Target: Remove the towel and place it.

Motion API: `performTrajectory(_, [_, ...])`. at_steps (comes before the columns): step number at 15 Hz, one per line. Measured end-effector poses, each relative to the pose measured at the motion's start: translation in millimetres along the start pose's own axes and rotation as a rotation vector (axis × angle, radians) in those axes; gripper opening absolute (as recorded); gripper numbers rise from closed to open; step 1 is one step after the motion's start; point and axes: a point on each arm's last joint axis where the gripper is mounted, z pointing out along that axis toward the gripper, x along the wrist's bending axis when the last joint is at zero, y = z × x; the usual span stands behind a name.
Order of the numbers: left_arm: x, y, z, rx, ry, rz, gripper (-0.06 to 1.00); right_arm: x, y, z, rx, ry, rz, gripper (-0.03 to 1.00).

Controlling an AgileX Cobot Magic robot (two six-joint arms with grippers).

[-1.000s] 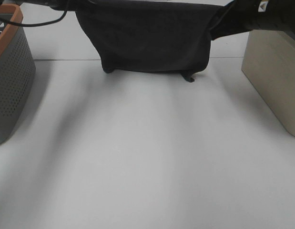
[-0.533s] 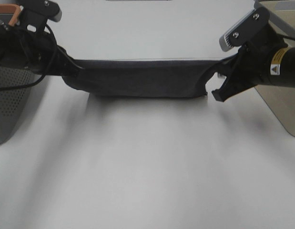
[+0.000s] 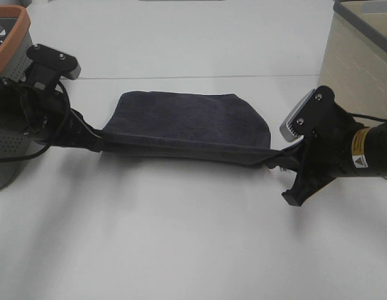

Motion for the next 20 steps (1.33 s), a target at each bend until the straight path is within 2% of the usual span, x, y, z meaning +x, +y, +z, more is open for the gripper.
performTrajectory(6, [-11.1, -27.6, 17.9, 0.152, -0.138, -0.020, 0.00, 9.3, -18.1, 11.2, 0.049, 0.084, -0.029, 0.02])
performTrajectory(8, [-12.6, -28.7, 18.0, 0.161, -0.154, -0.022, 0.01, 9.6, -19.3, 11.8, 0.057, 0.086, -0.029, 0.05])
performTrajectory(9, [-14.2, -29.4, 17.6, 0.170, -0.173, -0.023, 0.09, 9.8, -19.9, 12.0, 0.062, 0.088, -0.034, 0.14])
performTrajectory(10, [-15.6, -29.9, 17.3, 0.176, -0.188, -0.024, 0.23, 9.9, -19.9, 12.0, 0.062, 0.089, -0.035, 0.31])
performTrajectory(12, [-19.1, -30.9, 15.8, 0.192, -0.227, -0.031, 0.59, 8.5, -19.9, 9.9, 0.079, 0.077, -0.041, 0.60])
performTrajectory(13, [-20.0, -30.6, 14.3, 0.195, -0.235, -0.048, 0.69, 5.7, -18.6, 5.4, 0.102, 0.053, -0.051, 0.66])
performTrajectory(16, [-20.7, -18.5, 3.9, 0.163, -0.255, -0.100, 0.74, -2.6, -10.5, -12.3, 0.140, -0.029, -0.082, 0.70])
performTrajectory(20, [-15.1, 37.7, -19.7, 0.013, -0.286, -0.185, 0.75, -11.7, 21.8, -51.4, 0.018, -0.161, -0.139, 0.70])
